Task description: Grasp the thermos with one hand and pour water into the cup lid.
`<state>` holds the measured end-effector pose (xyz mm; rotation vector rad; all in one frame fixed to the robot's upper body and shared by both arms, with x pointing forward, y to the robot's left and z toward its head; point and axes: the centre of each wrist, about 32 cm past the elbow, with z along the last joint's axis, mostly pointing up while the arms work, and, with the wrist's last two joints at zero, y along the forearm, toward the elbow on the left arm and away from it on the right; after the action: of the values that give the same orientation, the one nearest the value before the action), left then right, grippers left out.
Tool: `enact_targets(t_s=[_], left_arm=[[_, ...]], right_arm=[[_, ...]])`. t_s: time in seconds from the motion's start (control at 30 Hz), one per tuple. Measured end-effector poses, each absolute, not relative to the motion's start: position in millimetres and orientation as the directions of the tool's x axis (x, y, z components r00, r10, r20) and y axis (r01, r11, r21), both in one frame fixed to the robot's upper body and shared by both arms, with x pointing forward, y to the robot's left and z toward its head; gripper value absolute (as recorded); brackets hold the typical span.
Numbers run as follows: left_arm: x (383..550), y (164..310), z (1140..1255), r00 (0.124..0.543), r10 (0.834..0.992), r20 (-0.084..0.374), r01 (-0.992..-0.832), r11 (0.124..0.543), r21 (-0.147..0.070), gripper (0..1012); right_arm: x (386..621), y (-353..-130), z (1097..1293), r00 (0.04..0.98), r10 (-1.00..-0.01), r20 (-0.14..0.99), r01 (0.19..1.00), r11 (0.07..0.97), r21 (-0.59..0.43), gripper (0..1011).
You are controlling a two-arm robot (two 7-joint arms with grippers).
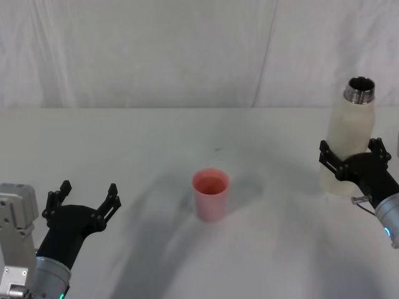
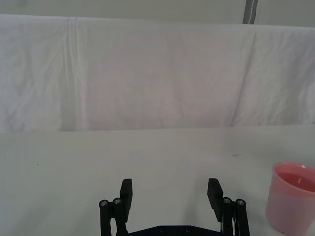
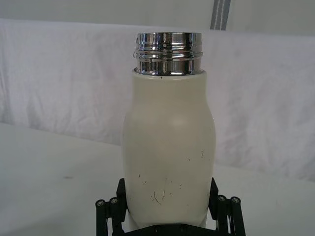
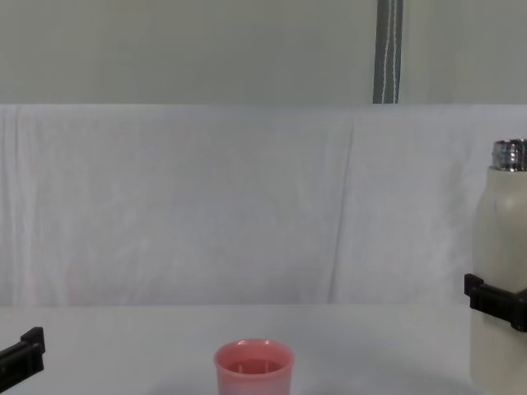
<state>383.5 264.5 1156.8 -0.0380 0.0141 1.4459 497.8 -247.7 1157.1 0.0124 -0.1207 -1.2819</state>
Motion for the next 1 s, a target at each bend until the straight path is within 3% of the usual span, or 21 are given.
enact_targets(t_s=[1.0], left_arm=[[383.5,264.5,1156.8,0.125,0.992,-0.033,-0.992,0.124,-0.018,1001]], right_arm=[[496.5,-255.0,1135.4,0.287,-0.957,0.027,0.955,0.288,0.067,950]])
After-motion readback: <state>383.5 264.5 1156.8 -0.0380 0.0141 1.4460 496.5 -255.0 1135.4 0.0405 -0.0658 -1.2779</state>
